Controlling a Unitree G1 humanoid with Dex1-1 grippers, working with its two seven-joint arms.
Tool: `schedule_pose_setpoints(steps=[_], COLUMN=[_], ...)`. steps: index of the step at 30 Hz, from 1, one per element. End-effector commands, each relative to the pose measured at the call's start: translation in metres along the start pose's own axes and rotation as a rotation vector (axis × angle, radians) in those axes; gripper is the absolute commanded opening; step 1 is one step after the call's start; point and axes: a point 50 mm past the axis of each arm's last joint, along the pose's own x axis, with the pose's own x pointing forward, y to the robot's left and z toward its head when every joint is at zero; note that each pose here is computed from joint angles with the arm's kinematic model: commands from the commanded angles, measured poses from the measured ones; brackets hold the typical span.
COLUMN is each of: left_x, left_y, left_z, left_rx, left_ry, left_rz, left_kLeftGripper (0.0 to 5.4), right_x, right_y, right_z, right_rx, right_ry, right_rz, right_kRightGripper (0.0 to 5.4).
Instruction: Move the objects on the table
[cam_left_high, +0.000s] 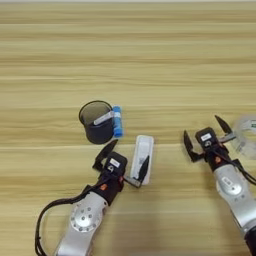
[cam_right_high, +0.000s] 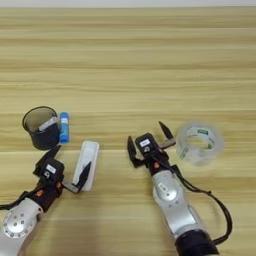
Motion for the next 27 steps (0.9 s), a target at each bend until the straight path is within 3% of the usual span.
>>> schedule_pose_setpoints(steps=[1, 7, 19, 27], left_x=[0.000, 0.001, 0.004, 0.008], left_y=[-0.013, -0.020, -0.020, -0.016], left_z=[-0.004, -0.012, -0.030, -0.038], left_rx=[-0.018, 0.009, -0.009, 0.006], left_ry=[0.038, 0.097, 0.209, 0.258], left_rz=[-0.058, -0.075, -0.066, -0.054], left_kLeftGripper=[5.38, 5.38, 5.38, 5.38], right_x=[0.003, 0.003, 0.004, 0.003], right_y=[-0.002, 0.000, 0.003, 0.005], right_z=[0.003, 0.006, 0.009, 0.010], right_rx=[0.013, 0.017, 0.026, 0.028], right_ry=[-0.002, -0.007, -0.012, -0.014], right_rz=[-0.019, -0.019, -0.013, -0.009], right_kRightGripper=[5.40, 5.40, 5.40, 5.40])
